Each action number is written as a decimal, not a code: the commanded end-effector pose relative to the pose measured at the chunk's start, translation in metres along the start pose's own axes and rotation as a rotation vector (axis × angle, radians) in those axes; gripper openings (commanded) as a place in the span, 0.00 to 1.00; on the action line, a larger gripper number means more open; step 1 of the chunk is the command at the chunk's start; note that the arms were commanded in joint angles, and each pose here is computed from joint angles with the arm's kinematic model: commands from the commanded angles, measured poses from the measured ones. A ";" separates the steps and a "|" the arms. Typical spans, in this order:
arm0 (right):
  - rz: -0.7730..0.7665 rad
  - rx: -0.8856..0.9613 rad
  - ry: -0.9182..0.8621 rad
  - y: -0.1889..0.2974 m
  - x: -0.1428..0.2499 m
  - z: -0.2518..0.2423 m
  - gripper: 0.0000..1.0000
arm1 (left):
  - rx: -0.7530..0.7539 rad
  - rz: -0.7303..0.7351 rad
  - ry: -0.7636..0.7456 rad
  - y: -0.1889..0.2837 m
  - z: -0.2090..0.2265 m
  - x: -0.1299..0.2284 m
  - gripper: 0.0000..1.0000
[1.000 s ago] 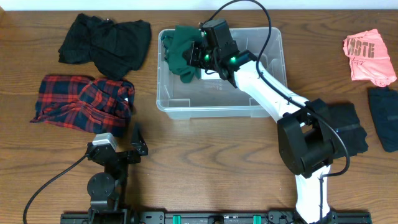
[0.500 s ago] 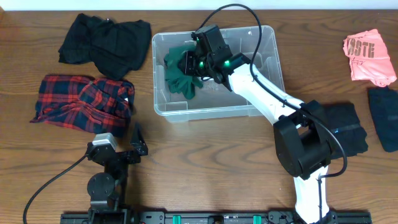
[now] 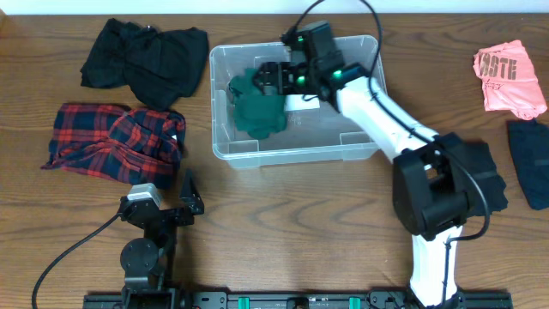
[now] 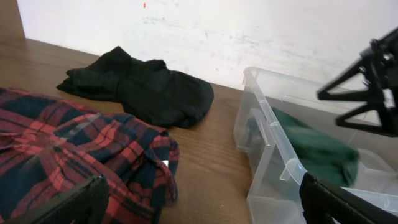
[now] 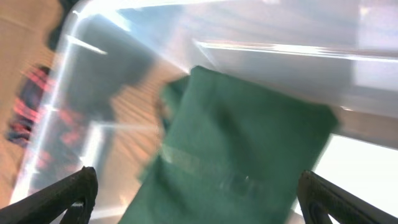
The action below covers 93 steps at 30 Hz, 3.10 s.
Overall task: Pack container
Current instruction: 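Open the right gripper and lift it out of the bin, then move the right gripper to the pink shirt and grasp it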
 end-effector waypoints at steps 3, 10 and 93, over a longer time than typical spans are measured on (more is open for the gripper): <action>-0.049 0.048 0.233 0.055 -0.027 -0.001 0.99 | -0.028 0.048 -0.017 -0.001 0.003 0.012 0.98; 0.018 0.229 0.385 0.083 -0.034 -0.016 0.99 | -0.028 0.049 -0.018 -0.001 0.003 0.012 0.98; -0.380 0.826 -0.627 0.356 -0.050 -0.279 0.99 | -0.028 0.048 -0.018 -0.001 0.003 0.012 0.98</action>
Point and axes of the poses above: each gripper's point midway between its finger pads, its own y axis back along the fingers, its own z axis along the line the jaws close on, x = y × z, the point moved 10 cm from there along y, back along the fingers, and after that the axes turned 8 degrees about -y, right-handed, at the moved point
